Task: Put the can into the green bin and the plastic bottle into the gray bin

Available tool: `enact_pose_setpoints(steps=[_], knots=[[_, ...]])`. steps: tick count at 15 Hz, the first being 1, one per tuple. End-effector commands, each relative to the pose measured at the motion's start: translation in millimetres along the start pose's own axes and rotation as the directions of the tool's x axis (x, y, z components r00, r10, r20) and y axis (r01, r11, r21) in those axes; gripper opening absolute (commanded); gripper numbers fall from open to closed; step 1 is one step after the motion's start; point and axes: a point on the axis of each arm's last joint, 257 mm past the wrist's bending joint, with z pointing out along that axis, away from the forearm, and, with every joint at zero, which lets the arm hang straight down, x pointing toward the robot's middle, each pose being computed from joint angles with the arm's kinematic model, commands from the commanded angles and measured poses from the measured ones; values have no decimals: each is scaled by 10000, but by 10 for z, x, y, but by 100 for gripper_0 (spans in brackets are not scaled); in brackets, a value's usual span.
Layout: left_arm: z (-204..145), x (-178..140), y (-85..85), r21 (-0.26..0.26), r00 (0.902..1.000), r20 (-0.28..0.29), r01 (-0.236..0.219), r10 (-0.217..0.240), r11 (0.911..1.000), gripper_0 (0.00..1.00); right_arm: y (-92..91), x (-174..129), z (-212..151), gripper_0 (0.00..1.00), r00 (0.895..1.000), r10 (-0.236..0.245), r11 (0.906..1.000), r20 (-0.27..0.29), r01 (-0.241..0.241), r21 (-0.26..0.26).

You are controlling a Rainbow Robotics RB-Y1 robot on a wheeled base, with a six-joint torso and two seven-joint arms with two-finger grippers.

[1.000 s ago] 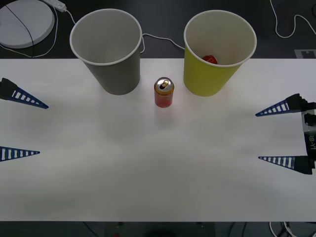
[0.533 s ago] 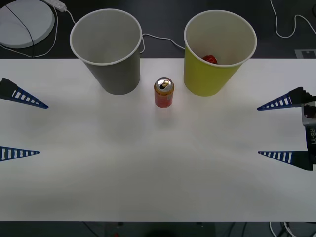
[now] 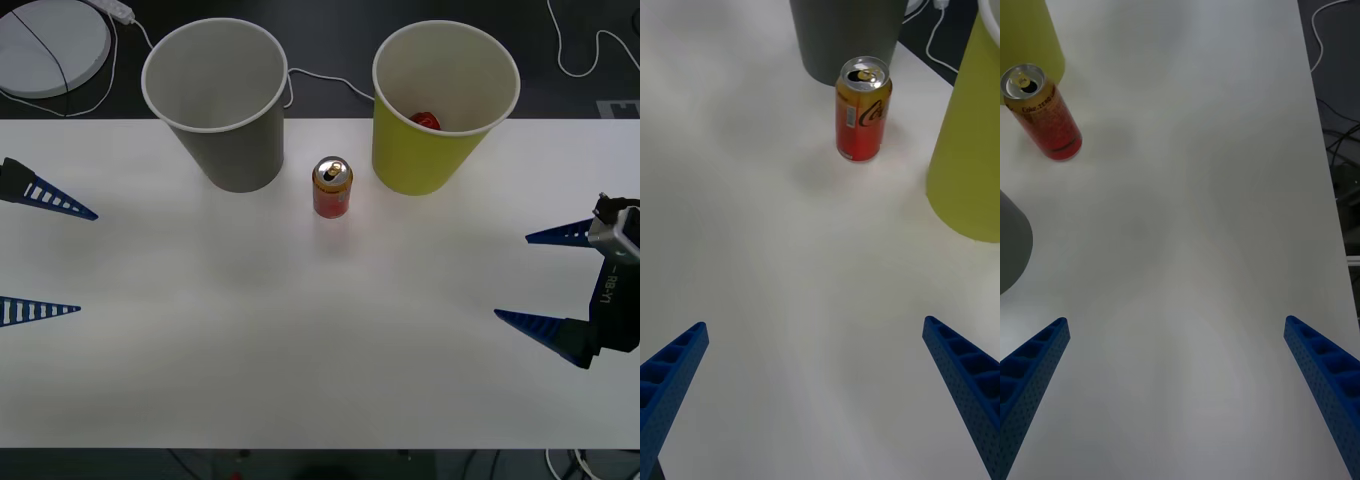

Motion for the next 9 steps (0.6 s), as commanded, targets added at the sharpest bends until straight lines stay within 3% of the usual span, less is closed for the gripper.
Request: enact_pose_setpoints(steps=[1,3,9], knots=[[0,0,0,0,10000,1,-1,1,10000,100,42,-42,104,100,9791,1837,9808,876,-1885,500],[0,0,0,0,10000,1,-1,1,10000,100,45,-39,162,100,9565,2441,9618,1595,-2598,861],[0,0,0,0,10000,1,-1,1,10000,100,35,-5,232,100,8972,3241,9144,3000,-3784,1437]])
